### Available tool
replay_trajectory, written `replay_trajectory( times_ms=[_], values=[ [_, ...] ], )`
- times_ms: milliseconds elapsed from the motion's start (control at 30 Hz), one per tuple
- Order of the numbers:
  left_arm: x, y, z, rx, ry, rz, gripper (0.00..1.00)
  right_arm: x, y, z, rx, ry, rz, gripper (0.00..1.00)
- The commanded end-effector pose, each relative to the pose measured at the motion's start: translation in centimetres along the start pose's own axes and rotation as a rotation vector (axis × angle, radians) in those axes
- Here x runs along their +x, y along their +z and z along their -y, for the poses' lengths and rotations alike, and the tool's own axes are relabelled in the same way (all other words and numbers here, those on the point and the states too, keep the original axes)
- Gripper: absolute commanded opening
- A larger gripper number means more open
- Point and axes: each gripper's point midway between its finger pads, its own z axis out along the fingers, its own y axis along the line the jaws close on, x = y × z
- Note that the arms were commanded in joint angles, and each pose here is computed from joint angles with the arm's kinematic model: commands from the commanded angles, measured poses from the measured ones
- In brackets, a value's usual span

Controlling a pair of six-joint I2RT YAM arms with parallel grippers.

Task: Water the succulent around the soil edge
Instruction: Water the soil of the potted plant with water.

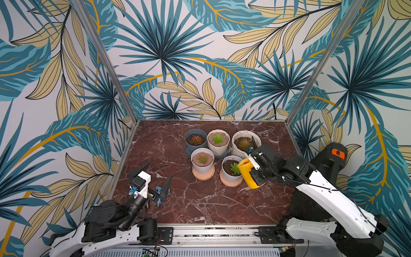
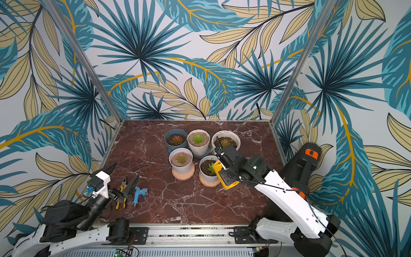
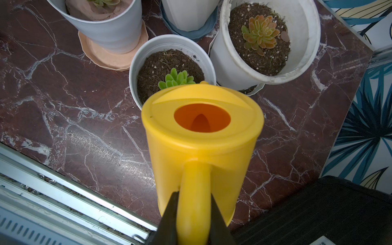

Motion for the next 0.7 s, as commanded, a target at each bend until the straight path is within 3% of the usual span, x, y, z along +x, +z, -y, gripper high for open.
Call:
replay_trajectory(
  times_ms=[0,667],
  values=[
    [0.2,0.2,0.3,0.002,0.009,-0.003,1.00,0.2,-1.4,0.6,0.002,0.029,0.017,0.00],
    [0.2,0.2,0.4,0.005,0.006,-0.004,1.00,2.4,-2.3,-0.2,-0.073,0.055,-0.017,0.00]
  ],
)
